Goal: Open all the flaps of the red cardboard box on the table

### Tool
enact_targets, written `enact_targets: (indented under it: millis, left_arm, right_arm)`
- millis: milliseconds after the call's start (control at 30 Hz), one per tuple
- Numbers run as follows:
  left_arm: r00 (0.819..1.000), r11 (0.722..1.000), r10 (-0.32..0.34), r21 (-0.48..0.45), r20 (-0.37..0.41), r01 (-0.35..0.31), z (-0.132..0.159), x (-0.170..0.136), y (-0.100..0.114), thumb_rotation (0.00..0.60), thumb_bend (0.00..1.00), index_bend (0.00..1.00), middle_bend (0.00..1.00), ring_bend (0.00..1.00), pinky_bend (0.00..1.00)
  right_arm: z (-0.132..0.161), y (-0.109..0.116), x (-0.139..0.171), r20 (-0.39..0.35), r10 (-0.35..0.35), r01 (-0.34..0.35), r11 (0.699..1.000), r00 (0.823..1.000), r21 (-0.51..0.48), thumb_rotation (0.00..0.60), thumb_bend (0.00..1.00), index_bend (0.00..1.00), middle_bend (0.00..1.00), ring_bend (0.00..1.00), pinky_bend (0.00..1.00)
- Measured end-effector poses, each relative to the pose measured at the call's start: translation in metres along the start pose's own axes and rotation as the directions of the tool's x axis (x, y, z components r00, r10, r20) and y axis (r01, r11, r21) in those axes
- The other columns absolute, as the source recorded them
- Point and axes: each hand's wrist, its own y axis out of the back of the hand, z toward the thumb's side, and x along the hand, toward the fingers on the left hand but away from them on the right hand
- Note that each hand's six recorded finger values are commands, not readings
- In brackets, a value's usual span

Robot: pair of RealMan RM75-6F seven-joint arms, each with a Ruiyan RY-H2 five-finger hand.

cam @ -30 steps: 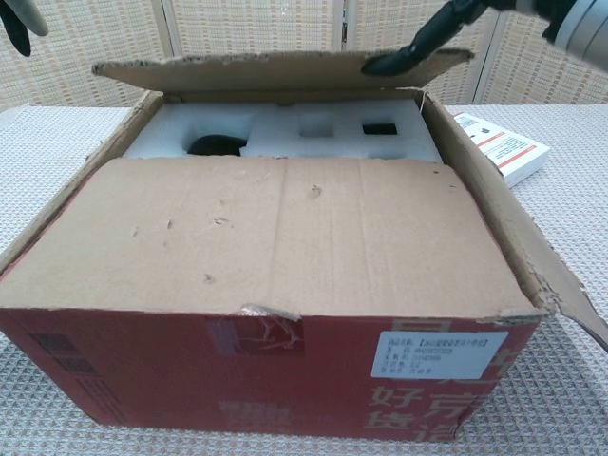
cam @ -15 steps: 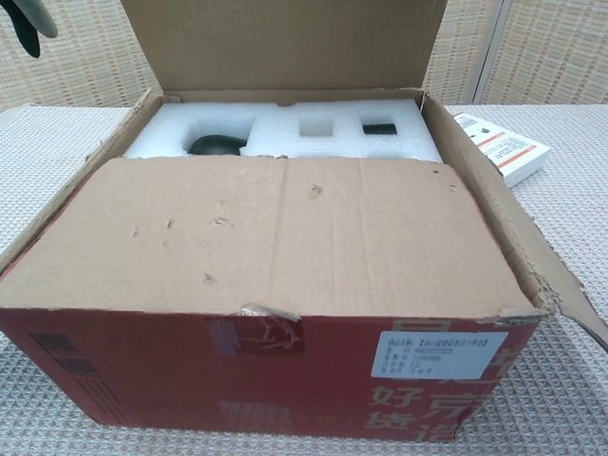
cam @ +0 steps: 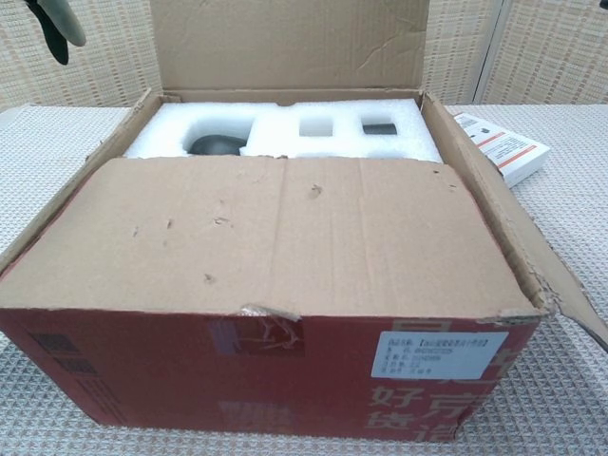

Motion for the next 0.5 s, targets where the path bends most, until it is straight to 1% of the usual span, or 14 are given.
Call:
enact_targets:
  millis: [67,233,367,500]
  left_arm:
    - [1.000,1.000,0.000,-0.015,0.002,0.000,0.000,0.001,0.000,0.137,0.17,0.34,0.41,0.25,0.00]
    - [1.000,0.999,-0.009,-0.033,0.007,0.010,-0.001,0.007,-0.003,0.136,0.17,0.34,0.41,0.25,0.00]
    - [1.000,0.998,-0.020,-0.057,0.010,0.020,-0.002,0.013,-0.005,0.138,0.17,0.34,0.41,0.25,0.00]
    - [0.999,0.994,-0.029,-0.100,0.020,0.030,-0.002,0.019,-0.008,0.134,0.17,0.35,0.41,0.25,0.00]
  right_arm:
    - [-0.005,-0.001,0.000,0.016,0.004,-0.004,1.000,1.000,-0.008,0.600,0.20,0.09,0.19,0.27,0.04]
    - [-0.009,0.003,0.008,0.015,0.010,-0.009,0.998,1.000,-0.059,0.600,0.20,0.09,0.19,0.27,0.04]
    - [-0.007,0.008,0.023,-0.016,0.045,-0.046,0.993,0.999,-0.111,0.600,0.20,0.09,0.19,0.27,0.04]
    - [-0.009,0.019,0.047,-0.059,0.080,-0.087,0.988,0.995,-0.127,0.600,0.20,0.09,0.19,0.27,0.04]
